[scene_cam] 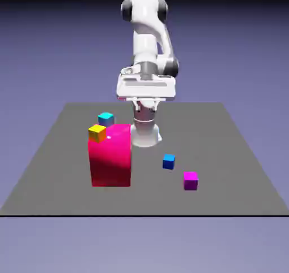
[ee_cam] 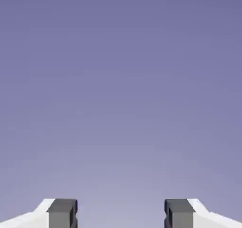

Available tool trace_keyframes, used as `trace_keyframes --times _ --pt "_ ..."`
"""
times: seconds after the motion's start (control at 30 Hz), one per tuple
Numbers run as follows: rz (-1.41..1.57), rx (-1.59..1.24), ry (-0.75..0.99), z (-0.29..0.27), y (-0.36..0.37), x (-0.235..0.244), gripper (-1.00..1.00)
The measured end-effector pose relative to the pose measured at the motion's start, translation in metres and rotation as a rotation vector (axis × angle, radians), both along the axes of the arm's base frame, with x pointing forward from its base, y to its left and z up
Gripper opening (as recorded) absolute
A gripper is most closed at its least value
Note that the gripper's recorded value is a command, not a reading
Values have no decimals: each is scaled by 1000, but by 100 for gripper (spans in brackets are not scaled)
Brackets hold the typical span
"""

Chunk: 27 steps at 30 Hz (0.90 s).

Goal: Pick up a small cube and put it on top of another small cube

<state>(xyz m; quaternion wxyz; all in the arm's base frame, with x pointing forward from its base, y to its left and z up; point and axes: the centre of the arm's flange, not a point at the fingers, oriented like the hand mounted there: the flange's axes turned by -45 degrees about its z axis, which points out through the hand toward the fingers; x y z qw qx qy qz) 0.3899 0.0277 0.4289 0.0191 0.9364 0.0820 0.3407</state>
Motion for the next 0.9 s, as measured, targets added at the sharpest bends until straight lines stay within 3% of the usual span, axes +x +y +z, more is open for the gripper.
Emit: trace_keyframes --times 0.17,0.4,0.8,0.83,0.9 --pt "405 -281 393 -119 80 -33 0" --pt "994 -647 875 -245 135 -142 0" --pt "994 -648 874 -311 119 -147 0" --pt "995 -647 875 -312 118 -147 -100" --pt "995 -647 875 -312 118 -147 -100"
